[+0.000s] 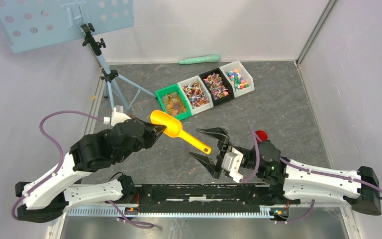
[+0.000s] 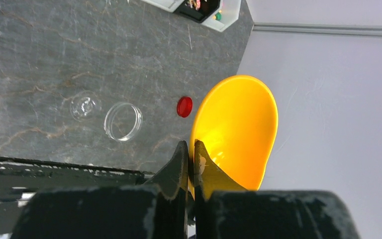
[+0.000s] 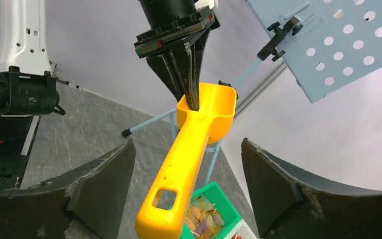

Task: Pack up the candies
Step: Pick up the spatula from the center of the board, then scoop the fake candies from the storage box.

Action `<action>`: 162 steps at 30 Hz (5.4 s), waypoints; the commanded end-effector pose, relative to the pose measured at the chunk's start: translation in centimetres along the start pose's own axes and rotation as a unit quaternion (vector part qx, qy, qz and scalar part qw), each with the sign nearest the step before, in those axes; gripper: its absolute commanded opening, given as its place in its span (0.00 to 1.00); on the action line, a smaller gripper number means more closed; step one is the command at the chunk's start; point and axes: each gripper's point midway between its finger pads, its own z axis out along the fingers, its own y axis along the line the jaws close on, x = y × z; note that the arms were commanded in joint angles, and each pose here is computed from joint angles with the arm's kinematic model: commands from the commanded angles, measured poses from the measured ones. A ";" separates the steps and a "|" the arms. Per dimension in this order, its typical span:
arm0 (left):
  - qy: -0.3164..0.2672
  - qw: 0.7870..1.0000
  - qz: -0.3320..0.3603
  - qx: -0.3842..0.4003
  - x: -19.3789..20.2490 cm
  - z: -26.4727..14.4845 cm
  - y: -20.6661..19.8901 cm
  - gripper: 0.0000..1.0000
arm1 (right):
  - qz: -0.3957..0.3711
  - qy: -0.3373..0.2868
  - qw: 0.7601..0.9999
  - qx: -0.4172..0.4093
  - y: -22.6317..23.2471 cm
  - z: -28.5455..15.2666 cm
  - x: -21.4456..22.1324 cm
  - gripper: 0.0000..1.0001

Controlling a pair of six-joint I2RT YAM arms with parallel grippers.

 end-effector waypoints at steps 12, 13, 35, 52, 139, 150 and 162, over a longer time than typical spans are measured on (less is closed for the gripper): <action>0.087 0.989 -0.120 0.017 2.8 -0.9 -1.5 0.02 | 0.014 -0.066 0.996 0.059 -2.3 1.5 -2.5 0.58; 0.089 0.989 -0.121 0.018 2.9 -0.9 -1.5 0.02 | 0.013 -0.066 0.996 0.062 -2.4 1.5 -2.5 0.57; 0.056 0.986 -0.158 -0.003 1.5 -0.6 0.5 0.02 | 0.068 -0.054 0.995 0.053 -1.9 2.0 -2.2 0.51; 0.016 0.988 -0.151 -0.023 0.4 0.1 1.5 0.02 | 0.089 -0.015 0.995 0.049 -1.9 3.1 -1.0 0.54; -0.207 0.843 0.481 0.124 -8.8 -1.9 8.0 1.00 | 0.263 0.524 0.772 0.246 -14.5 -1.7 33.6 0.00; -0.209 0.843 0.481 0.120 -8.9 -1.8 8.1 1.00 | 0.260 0.493 0.787 0.265 -12.0 -4.1 34.3 0.00; -0.212 0.844 0.477 0.121 -9.1 -1.9 8.1 1.00 | 0.237 0.445 0.813 0.289 -10.6 -6.0 33.9 0.00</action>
